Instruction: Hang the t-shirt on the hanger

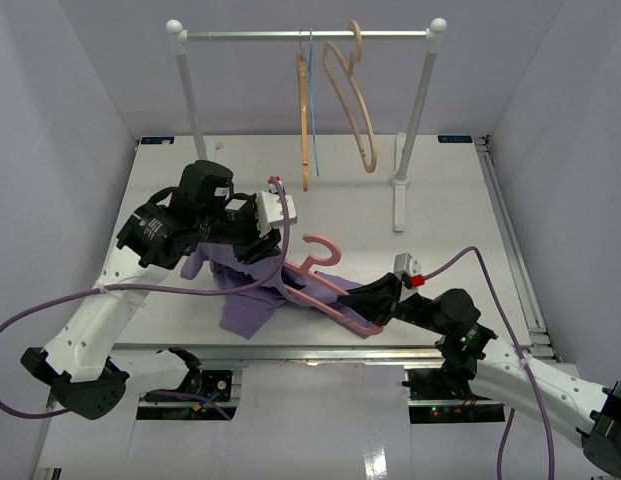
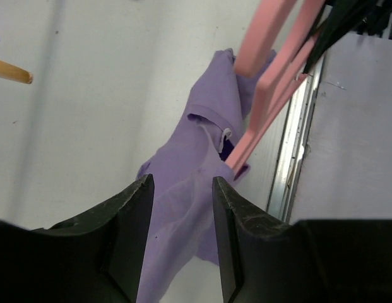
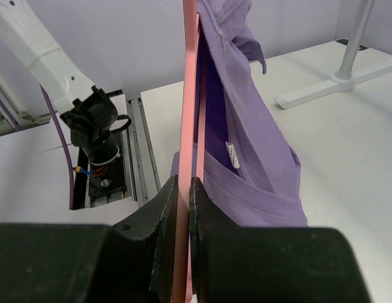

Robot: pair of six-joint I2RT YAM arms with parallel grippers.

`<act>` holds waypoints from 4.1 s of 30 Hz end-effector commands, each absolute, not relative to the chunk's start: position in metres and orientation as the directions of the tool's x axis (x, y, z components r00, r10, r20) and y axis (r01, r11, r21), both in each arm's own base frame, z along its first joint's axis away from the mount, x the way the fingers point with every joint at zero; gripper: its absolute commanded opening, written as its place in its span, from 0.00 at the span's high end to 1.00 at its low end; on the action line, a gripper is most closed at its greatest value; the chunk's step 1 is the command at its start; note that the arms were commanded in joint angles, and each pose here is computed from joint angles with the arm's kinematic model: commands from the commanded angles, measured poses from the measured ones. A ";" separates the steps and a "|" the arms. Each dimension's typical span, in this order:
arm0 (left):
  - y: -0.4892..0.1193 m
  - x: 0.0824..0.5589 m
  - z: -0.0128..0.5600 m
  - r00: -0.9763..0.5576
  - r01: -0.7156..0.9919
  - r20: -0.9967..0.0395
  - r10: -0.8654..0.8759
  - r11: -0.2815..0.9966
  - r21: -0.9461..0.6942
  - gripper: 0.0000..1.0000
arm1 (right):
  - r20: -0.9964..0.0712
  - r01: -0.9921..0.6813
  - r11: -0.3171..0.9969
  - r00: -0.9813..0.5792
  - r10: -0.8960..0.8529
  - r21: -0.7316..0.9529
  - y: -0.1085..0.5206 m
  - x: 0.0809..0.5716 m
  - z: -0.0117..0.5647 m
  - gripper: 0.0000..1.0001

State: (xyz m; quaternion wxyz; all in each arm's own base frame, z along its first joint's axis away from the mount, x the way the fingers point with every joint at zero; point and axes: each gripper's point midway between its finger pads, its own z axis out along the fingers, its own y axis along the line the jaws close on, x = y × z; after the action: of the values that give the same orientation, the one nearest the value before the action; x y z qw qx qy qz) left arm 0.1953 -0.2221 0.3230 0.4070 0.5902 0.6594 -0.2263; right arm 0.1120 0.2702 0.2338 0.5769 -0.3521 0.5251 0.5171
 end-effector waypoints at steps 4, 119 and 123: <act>-0.212 0.158 0.319 0.080 0.982 -0.794 0.603 0.090 0.167 0.45 | -0.959 -0.981 0.181 -0.018 0.283 0.072 0.271 0.106 0.259 0.92; -0.199 0.168 0.299 -0.172 0.820 -0.972 0.161 0.571 -0.050 1.00 | -0.808 -0.404 0.736 -0.491 0.327 0.544 0.325 0.252 0.159 0.49; -0.199 0.171 0.298 -0.179 0.811 -0.971 0.159 0.582 -0.054 1.00 | -0.810 -0.392 0.755 -0.503 0.303 0.526 0.329 0.246 0.154 0.50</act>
State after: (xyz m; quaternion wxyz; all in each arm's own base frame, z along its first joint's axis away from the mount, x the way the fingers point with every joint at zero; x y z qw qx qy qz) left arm 0.1655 -0.1967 0.2854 0.5196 0.3551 0.7179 -0.2976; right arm 0.2411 0.3221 0.1395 0.4855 -0.0526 0.7974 0.3546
